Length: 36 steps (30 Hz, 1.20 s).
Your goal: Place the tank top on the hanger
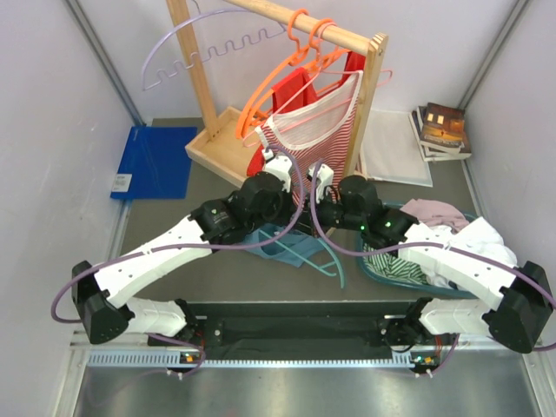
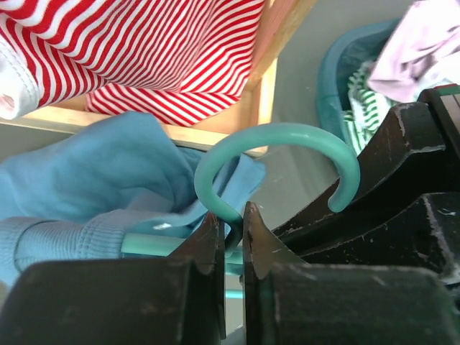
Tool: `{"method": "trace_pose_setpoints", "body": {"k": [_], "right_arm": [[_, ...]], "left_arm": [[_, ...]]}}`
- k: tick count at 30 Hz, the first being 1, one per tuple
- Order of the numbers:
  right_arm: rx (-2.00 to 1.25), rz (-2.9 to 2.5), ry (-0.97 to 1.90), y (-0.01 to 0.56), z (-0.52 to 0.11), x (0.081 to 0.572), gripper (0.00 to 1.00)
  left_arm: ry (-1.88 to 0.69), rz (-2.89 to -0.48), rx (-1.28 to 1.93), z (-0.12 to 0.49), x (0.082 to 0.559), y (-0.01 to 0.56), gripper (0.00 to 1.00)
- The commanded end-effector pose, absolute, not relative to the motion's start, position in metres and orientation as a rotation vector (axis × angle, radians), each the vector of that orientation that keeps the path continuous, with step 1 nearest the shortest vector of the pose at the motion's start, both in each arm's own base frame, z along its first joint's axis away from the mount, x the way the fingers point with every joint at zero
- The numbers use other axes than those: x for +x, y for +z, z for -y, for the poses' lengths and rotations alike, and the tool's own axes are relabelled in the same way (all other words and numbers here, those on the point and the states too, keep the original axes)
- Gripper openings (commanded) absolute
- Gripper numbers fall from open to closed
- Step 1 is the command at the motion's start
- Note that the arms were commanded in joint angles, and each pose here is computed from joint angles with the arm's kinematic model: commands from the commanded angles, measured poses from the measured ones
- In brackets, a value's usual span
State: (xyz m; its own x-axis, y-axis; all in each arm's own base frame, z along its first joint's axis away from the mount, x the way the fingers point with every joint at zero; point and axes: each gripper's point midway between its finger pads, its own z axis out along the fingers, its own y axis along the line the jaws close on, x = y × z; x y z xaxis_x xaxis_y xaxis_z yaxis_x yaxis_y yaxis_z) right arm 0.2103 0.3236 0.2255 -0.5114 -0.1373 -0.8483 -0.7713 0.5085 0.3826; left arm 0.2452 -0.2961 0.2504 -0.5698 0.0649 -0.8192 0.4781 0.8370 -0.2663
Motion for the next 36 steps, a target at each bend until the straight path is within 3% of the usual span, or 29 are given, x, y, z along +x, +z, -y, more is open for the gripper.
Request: {"method": "trace_pose_setpoints", "body": {"k": [1,4,5,8,15,22,28,36], "right_arm": [[-0.748,-1.744,1.103,0.289,-0.342,0.211,0.00],[-0.746,-1.767,1.096,0.282,-0.340,0.211,0.05],[-0.747,-1.773,1.097,0.281,-0.339,0.209,0.19],[-0.747,-1.789,1.083,0.275,-0.334,0.207,0.44],[-0.751,-1.808,1.064,0.269,-0.320,0.197,0.69],[-0.683,-1.872,1.029,0.254,-0.291,0.186,0.73],[-0.503,-2.045,0.951,0.212,-0.254,0.221,0.73],[-0.474,-2.275,0.845,0.145,-0.270,0.259,0.67]], "left_arm": [[-0.553,-2.100,0.434,0.307,0.242,0.250,0.00],[-0.452,-2.092,0.384,0.289,0.249,0.250,0.00],[-0.392,-2.080,0.352,0.279,0.254,0.250,0.00],[-0.318,-2.068,0.327,0.261,0.256,0.249,0.00],[-0.203,-2.036,0.284,0.231,0.256,0.246,0.00],[-0.080,-2.022,0.163,0.203,0.260,0.244,0.00],[-0.067,-2.011,0.140,0.195,0.259,0.248,0.00],[-0.103,-2.026,0.103,0.194,0.254,0.246,0.00]]}}
